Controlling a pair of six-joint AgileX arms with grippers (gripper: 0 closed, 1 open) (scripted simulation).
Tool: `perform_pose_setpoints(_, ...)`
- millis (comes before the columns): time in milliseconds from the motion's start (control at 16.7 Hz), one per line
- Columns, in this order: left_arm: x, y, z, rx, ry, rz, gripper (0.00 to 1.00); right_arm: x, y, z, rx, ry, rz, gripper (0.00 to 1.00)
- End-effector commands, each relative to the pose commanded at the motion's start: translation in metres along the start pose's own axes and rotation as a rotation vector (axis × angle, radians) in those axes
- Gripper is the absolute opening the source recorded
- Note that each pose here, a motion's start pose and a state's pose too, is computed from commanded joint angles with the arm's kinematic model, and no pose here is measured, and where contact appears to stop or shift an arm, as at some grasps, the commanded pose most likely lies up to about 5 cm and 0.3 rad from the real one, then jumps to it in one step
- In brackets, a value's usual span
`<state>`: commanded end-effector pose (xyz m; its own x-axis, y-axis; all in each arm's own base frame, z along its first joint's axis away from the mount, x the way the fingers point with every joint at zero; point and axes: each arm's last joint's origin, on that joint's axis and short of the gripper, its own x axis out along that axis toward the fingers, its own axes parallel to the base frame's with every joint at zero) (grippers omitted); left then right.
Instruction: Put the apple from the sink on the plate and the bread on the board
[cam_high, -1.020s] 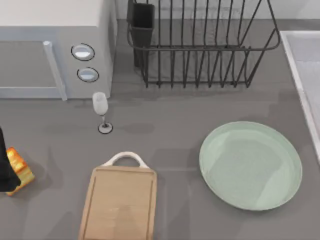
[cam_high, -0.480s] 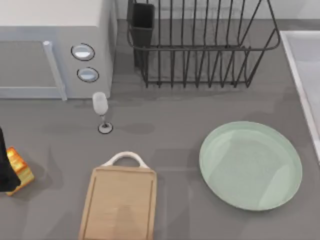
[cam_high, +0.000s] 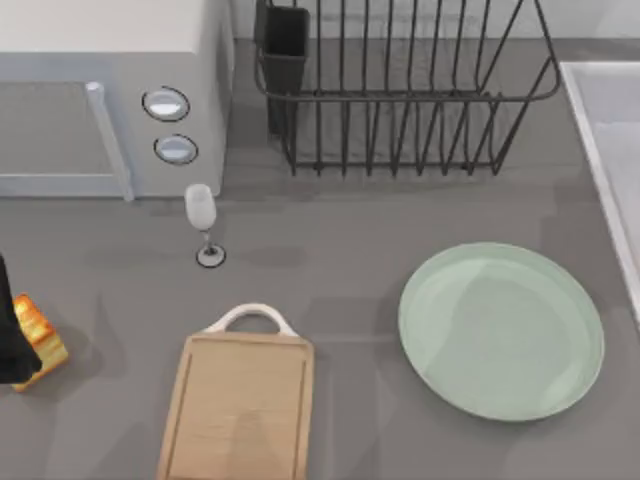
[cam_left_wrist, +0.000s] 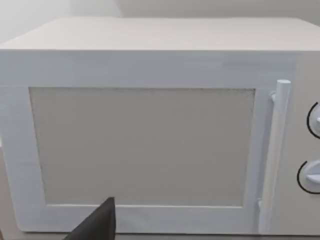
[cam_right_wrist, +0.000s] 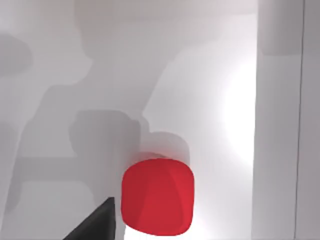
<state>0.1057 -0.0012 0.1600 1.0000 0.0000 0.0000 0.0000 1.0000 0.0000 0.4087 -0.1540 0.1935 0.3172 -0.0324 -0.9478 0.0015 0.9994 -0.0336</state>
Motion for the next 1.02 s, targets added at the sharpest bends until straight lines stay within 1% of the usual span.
perform_pose_setpoints(120,0.0,0.0,0.0,0.0,0.0,0.0,1.0,0.026,-0.001,-0.003,0.001,0.01,0.0,1.0)
perform_pose_setpoints(180,0.0,0.0,0.0,0.0,0.0,0.0,1.0,0.046,0.001,-0.007,0.003,0.038,0.004,1.0)
perform_pose_setpoints(420,0.0,0.0,0.0,0.0,0.0,0.0,1.0,0.139,0.02,-0.04,0.013,0.231,0.027,1.0)
perform_pose_setpoints(540,0.0,0.0,0.0,0.0,0.0,0.0,1.0,0.165,0.029,-0.055,0.014,0.3,0.031,1.0)
perform_pose_setpoints(660,0.0,0.0,0.0,0.0,0.0,0.0,1.0,0.173,0.032,-0.06,0.014,0.323,0.032,1.0)
perform_pose_setpoints(900,0.0,0.0,0.0,0.0,0.0,0.0,1.0,0.173,0.032,-0.06,0.014,0.323,0.032,1.0)
perform_pose_setpoints(1020,0.0,0.0,0.0,0.0,0.0,0.0,1.0,0.173,0.032,-0.06,0.014,0.323,0.032,0.85)
